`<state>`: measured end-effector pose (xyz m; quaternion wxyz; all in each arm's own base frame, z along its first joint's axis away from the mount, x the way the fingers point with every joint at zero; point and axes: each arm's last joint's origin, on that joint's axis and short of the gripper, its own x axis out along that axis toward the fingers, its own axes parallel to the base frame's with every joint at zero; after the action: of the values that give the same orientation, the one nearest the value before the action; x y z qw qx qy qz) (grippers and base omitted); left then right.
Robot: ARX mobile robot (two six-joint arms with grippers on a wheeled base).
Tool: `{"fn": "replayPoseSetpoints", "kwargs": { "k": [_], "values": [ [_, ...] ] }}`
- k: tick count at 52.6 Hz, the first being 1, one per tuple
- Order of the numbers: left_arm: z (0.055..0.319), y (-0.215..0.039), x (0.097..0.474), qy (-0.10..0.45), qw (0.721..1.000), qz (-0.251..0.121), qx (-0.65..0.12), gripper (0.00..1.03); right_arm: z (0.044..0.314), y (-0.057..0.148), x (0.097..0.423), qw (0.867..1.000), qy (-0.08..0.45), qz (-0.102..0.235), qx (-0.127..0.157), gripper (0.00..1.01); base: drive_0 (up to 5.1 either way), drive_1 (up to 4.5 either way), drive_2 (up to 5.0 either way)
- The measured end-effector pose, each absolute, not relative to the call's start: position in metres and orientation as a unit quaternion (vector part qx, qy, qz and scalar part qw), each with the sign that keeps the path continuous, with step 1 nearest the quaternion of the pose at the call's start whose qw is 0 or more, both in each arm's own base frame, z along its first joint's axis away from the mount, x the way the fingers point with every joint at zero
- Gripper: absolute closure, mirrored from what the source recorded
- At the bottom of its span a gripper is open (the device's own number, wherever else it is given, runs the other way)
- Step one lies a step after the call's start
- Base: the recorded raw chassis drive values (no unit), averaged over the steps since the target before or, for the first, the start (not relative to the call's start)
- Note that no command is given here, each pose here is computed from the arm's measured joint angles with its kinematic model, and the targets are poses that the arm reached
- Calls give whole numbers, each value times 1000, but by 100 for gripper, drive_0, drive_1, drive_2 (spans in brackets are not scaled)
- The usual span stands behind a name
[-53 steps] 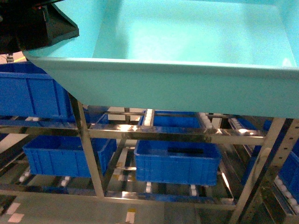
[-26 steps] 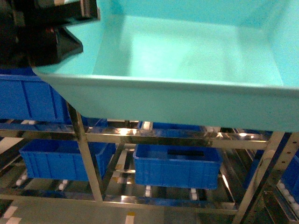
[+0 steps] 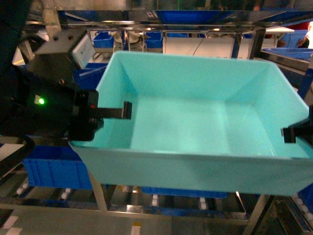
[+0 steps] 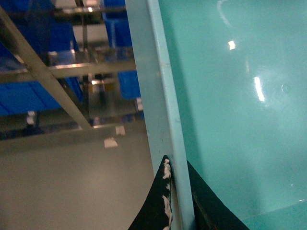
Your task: Organize blue bins on left shelf correctly
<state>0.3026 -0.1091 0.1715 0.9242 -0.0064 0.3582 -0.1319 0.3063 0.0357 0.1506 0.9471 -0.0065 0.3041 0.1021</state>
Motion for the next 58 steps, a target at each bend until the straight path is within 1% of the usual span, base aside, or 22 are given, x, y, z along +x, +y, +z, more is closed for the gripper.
{"fn": "replayPoseSetpoints", "kwargs": {
  "k": [2, 9, 17, 37, 58],
  "values": [
    [164, -110, 304, 367, 921, -132, -4, 101, 145, 35, 305, 945, 312, 100, -5, 99, 0, 0, 0],
    [151, -111, 305, 392, 910, -134, 8, 101, 133, 34, 298, 937, 335, 97, -7, 99, 0, 0, 0],
    [152, -112, 308, 387, 912, -136, 9, 101, 133, 34, 299, 942, 321, 92, -10, 99, 0, 0, 0],
    [152, -112, 308, 386, 912, -136, 9, 101, 133, 34, 299, 942, 321, 91, -11, 99, 0, 0, 0],
    [152, -112, 308, 385, 913, -136, 10, 101, 133, 34, 299, 943, 321, 91, -13, 99, 0, 415, -415]
  ]
}}
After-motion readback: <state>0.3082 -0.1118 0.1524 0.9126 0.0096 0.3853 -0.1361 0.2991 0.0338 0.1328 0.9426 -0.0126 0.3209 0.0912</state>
